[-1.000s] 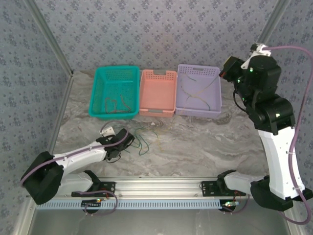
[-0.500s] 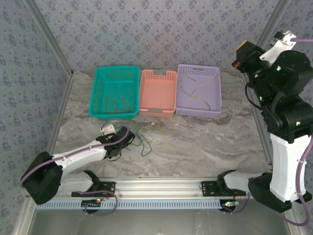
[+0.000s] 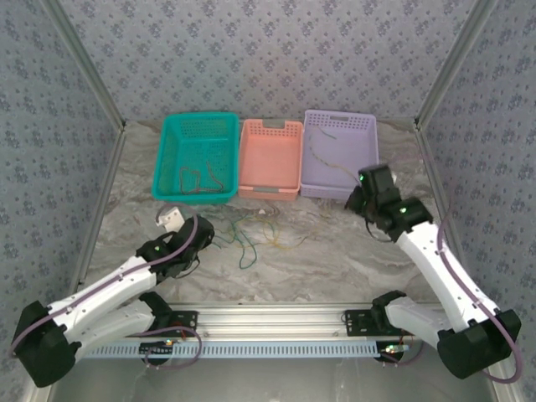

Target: Untangle the cables

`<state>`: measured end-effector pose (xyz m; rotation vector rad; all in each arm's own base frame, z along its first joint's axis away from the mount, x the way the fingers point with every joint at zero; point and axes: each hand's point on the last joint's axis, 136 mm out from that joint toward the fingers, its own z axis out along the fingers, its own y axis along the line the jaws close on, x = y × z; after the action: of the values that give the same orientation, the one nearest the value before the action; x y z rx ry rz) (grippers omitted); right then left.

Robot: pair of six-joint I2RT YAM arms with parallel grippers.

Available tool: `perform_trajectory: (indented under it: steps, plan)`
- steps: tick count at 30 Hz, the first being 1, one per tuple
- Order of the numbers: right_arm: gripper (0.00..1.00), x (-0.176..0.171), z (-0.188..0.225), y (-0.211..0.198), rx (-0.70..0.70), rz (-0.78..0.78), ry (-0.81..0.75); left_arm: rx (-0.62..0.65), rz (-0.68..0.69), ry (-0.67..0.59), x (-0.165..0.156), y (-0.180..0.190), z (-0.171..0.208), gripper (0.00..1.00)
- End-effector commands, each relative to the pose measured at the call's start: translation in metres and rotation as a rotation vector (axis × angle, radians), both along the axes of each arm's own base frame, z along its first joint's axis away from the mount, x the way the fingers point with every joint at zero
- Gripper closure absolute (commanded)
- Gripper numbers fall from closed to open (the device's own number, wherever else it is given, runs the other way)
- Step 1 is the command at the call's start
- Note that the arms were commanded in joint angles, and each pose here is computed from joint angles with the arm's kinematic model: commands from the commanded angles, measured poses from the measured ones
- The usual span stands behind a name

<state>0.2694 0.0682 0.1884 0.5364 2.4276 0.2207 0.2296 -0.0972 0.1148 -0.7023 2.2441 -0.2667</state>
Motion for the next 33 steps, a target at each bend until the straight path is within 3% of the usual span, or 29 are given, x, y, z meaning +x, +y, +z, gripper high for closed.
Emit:
perform_trajectory:
  steps: [1, 5, 9, 12, 15, 19, 22, 29, 33]
  plan:
    - [1.0, -0.004, -0.02, -0.008, -0.005, -0.078, -0.009, 0.005, 0.015, 0.004, -0.003, 0.006, -0.001, 1.0]
    - [0.64, -0.011, -0.025, -0.011, -0.088, -0.06, 0.007, -0.003, 0.008, 0.006, -0.003, 0.005, -0.001, 1.0]
    - [0.47, -0.022, 0.007, -0.008, -0.206, -0.029, -0.077, -0.001, 0.016, 0.009, -0.005, 0.007, -0.004, 1.0]
    - [0.45, -0.03, 0.03, 0.006, -0.266, 0.026, -0.15, -0.005, 0.019, 0.01, -0.006, 0.008, -0.006, 1.0]
    - [0.51, -0.03, 0.034, 0.049, -0.273, 0.171, -0.191, -0.007, 0.018, 0.014, -0.007, 0.007, -0.008, 1.0]
    - [0.54, -0.03, -0.008, 0.145, -0.16, 0.483, -0.123, -0.009, 0.02, 0.017, -0.007, 0.008, -0.01, 1.0]
    - [0.52, -0.025, -0.05, 0.189, -0.123, 0.607, -0.036, -0.006, 0.019, 0.02, -0.008, 0.008, -0.01, 1.0]
    - [0.46, -0.01, -0.113, 0.22, -0.078, 0.697, 0.104, -0.002, 0.015, 0.03, -0.009, 0.008, -0.012, 1.0]
    - [0.53, -0.001, -0.14, 0.222, -0.076, 0.691, 0.168, -0.007, 0.013, 0.03, -0.008, 0.007, -0.013, 1.0]
